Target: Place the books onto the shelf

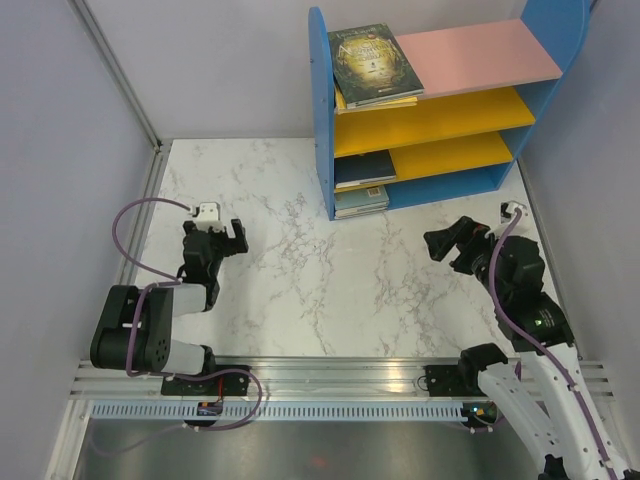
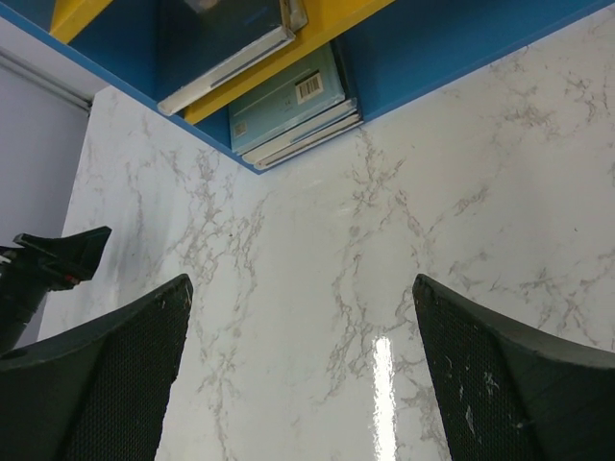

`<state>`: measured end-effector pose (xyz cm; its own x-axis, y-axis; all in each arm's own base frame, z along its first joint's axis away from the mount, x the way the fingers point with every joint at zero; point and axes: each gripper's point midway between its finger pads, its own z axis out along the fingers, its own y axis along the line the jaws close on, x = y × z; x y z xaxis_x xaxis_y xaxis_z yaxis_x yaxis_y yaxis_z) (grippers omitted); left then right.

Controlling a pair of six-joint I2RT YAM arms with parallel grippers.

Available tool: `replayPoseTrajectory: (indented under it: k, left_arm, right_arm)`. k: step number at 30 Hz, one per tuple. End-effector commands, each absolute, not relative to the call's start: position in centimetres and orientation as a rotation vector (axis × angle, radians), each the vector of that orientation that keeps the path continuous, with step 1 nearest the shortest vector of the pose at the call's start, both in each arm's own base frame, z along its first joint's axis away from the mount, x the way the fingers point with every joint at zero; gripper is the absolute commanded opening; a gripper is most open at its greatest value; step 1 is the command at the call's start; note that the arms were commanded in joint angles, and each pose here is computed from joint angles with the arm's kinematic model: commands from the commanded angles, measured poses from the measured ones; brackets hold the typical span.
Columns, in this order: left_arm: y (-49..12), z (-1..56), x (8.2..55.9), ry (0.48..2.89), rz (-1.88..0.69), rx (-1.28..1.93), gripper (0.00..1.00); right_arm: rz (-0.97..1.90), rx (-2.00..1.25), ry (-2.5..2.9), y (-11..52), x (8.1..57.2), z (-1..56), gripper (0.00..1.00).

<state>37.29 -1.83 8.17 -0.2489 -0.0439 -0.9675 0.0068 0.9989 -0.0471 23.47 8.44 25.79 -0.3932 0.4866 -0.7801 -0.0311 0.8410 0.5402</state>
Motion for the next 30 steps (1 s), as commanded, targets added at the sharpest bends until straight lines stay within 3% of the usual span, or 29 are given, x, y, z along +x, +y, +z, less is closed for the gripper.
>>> replayPoseTrajectory:
  k: [1, 5, 10, 21, 25, 30]
  left_arm:
    - [-2.1, 10.8, 38.1, 1.704, -0.04, 0.044, 1.0]
    - [-2.6, 12.0, 37.4, 1.595, -0.047, 0.098, 1.0]
    - [-2.3, 10.7, 37.1, 1.649, -0.038, 0.068, 1.0]
    - [-1.9, 10.6, 37.1, 1.647, -0.021, 0.05, 1.0]
    - [-1.9, 10.6, 37.1, 1.65, -0.021, 0.05, 1.0]
    - [-1.9, 10.6, 37.1, 1.65, -0.021, 0.05, 1.0]
  right_arm:
    - [0.53, 0.292, 1.805, 7.9, 24.9, 26.2, 0.98]
    - [0.42, 0.263, 1.799, 6.9, 26.4, 22.9, 0.98]
    - [0.357, 0.299, 1.682, 5.8, 28.7, 22.0, 0.98]
    - [0.108, 0.205, 1.829, 3.7, 32.4, 12.6, 0.98]
    - [-0.101, 0.178, 1.881, 1.1, 35.1, 11.7, 0.98]
    - [-0.13, 0.285, 1.842, -1.1, 36.0, 10.2, 0.98]
